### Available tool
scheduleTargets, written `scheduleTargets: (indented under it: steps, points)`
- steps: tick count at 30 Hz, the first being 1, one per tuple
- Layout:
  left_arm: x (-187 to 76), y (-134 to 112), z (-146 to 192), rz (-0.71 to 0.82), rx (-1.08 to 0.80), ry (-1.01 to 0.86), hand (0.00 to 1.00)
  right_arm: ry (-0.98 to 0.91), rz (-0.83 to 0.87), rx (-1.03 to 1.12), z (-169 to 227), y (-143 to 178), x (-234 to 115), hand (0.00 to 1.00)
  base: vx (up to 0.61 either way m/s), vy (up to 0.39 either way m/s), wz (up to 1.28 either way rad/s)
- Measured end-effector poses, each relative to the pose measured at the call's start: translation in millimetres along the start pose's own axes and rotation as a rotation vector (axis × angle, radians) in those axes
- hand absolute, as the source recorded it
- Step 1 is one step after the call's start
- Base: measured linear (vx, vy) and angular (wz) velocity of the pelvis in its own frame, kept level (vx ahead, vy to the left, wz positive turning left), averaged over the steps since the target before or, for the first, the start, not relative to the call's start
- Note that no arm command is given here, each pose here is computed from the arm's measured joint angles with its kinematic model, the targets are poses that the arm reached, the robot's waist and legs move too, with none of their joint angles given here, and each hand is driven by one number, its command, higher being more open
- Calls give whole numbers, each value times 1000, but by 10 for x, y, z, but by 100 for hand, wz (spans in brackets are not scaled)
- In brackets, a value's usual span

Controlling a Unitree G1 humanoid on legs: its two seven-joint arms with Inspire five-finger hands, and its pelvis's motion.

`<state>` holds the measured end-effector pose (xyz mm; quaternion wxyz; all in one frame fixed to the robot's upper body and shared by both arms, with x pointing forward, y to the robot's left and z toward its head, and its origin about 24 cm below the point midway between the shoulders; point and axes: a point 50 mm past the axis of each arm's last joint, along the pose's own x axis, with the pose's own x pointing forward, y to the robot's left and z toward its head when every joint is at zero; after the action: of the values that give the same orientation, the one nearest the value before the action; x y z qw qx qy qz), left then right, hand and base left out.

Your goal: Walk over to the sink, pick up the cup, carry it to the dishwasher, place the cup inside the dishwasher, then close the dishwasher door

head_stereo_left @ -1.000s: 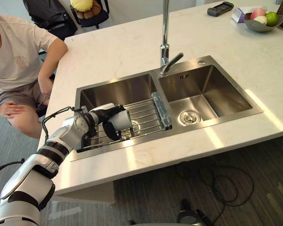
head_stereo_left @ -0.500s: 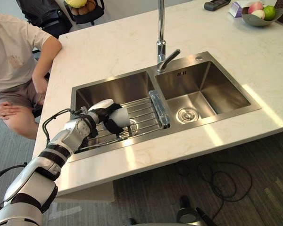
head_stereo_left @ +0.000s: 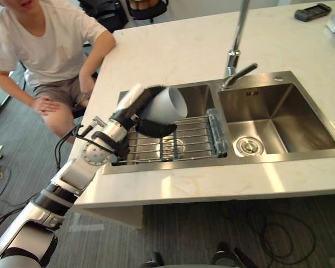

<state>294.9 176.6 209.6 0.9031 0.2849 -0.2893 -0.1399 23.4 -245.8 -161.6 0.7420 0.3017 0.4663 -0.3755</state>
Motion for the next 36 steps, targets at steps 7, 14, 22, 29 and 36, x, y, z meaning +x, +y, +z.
scheduleTargets:
  steps: [7, 14, 22, 29, 36]
  points:
    - [-454, 638, 22, 310, -44, 17, 0, 22, 20, -67, 6, 29, 18, 100, 19, -21, 43]
    - [-1097, 764, -231, 473, -66, 197, 0, 45, 39, -133, -23, 55, 24, 100, -3, -8, 40]
    - [-1553, 781, -330, 743, -82, 224, 0, 77, -4, -210, -103, -26, 5, 100, -30, -17, 41]
    - [-1469, 594, -269, 711, -127, 156, 0, 130, -59, -220, -314, -184, -74, 100, -11, -59, 141]
    - [-1400, 506, -180, 693, -140, 136, 0, 70, 33, -236, -173, 141, 10, 100, -51, -189, 99]
